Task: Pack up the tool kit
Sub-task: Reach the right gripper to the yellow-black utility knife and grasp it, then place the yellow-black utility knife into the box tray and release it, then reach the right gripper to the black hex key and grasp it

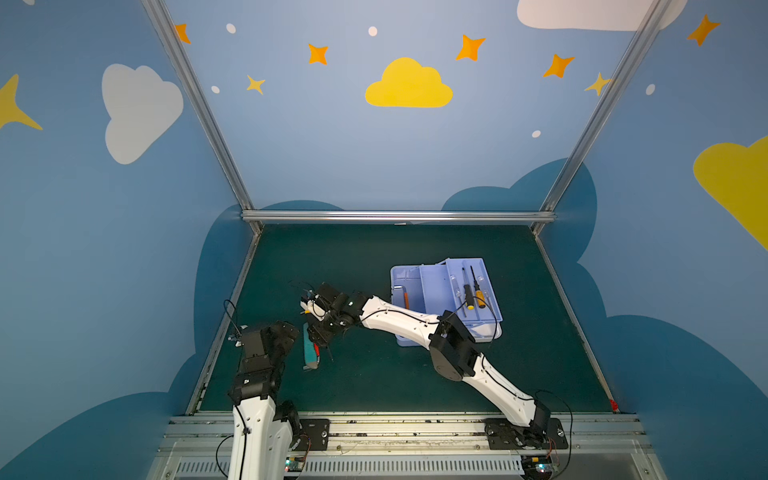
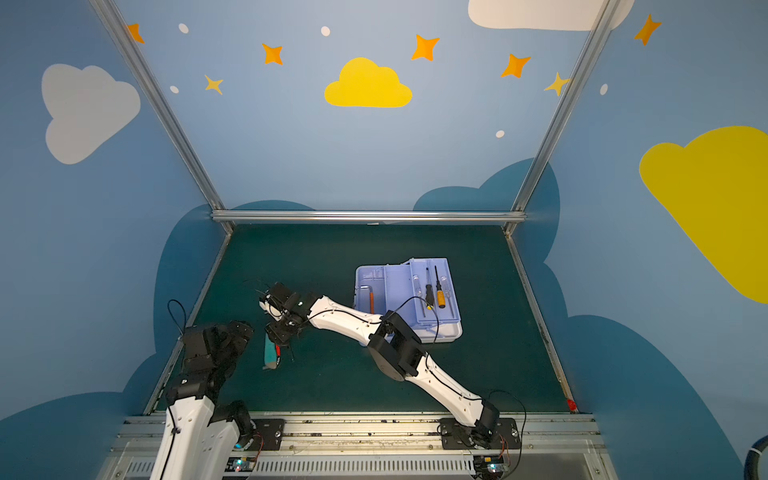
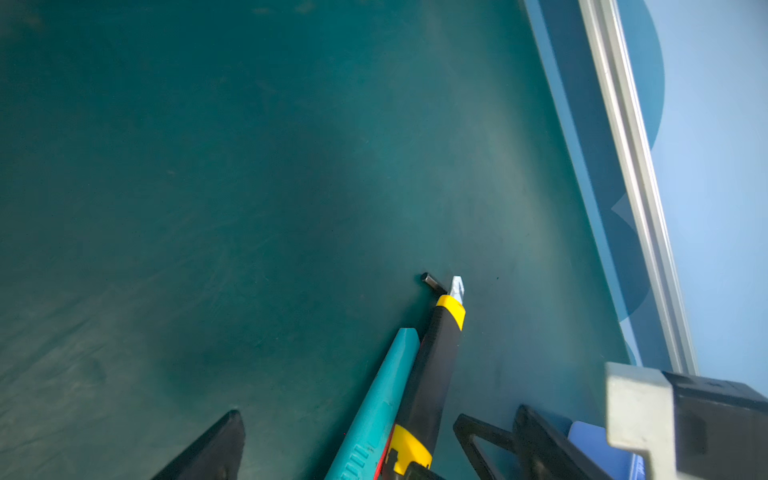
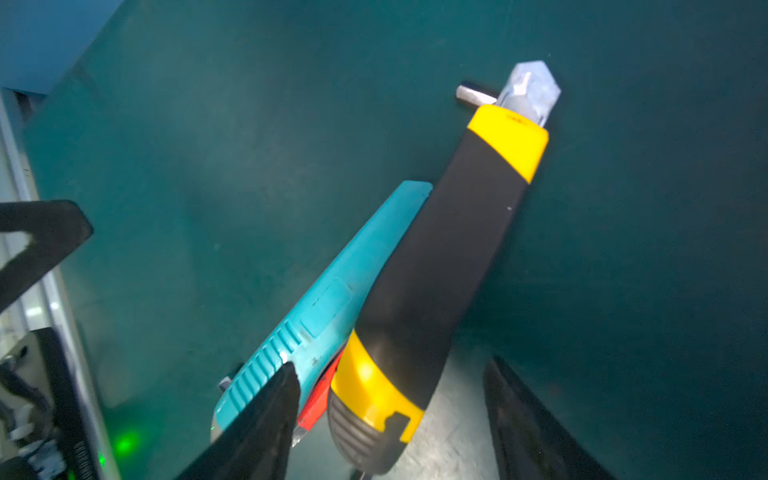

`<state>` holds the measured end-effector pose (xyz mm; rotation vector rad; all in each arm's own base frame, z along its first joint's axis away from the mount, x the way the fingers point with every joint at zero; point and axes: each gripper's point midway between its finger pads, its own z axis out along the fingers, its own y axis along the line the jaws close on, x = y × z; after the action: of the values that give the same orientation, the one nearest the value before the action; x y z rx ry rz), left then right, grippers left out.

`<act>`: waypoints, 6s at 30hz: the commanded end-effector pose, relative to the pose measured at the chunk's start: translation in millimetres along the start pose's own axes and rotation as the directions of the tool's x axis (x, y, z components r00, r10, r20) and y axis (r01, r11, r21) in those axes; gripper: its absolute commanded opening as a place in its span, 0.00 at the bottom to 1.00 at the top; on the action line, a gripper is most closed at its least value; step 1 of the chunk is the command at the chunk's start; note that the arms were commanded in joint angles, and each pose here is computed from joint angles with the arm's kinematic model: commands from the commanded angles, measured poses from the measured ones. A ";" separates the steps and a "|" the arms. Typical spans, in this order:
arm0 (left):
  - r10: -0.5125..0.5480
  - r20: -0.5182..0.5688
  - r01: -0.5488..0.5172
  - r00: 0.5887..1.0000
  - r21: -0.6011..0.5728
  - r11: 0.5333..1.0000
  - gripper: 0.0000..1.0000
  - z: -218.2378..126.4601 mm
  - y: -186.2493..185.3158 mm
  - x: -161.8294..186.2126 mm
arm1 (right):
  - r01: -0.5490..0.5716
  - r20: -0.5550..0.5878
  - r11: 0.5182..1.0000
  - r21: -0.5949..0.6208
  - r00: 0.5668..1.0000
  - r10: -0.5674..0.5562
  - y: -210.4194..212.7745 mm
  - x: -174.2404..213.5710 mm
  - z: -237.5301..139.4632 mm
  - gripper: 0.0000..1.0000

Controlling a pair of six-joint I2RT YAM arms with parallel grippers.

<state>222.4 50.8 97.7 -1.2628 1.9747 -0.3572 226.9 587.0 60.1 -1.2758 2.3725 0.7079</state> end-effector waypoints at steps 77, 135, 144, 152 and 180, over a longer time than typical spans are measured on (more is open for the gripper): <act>0.105 -0.209 -0.067 0.972 0.184 0.981 1.00 35.5 -35.1 35.5 | -0.388 0.291 0.751 0.534 0.918 0.268 -176.0 68.2 -252.4 0.08; 0.064 -0.130 -0.046 0.989 0.140 0.989 1.00 16.0 -22.5 25.1 | 0.037 -0.214 0.981 0.190 0.977 0.005 -67.7 39.2 -45.7 0.45; 0.043 -0.124 -0.027 0.991 0.126 0.992 1.00 15.9 -16.4 24.7 | 0.174 -0.176 0.972 0.161 0.974 -0.145 -57.5 32.0 -13.1 0.44; 0.052 -0.122 -0.037 0.991 0.121 0.992 1.00 14.9 -13.8 25.6 | 0.162 -0.117 0.973 0.167 0.983 -0.144 -56.0 29.8 10.5 0.43; 0.053 -0.111 -0.038 0.992 0.131 0.991 1.00 13.9 -11.8 26.2 | 0.114 -0.155 0.963 0.245 0.985 -0.077 -90.3 43.7 30.6 0.00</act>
<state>235.0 21.6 83.8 -1.1354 2.0394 -0.5567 276.4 557.8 27.3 -1.3559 2.2885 0.3795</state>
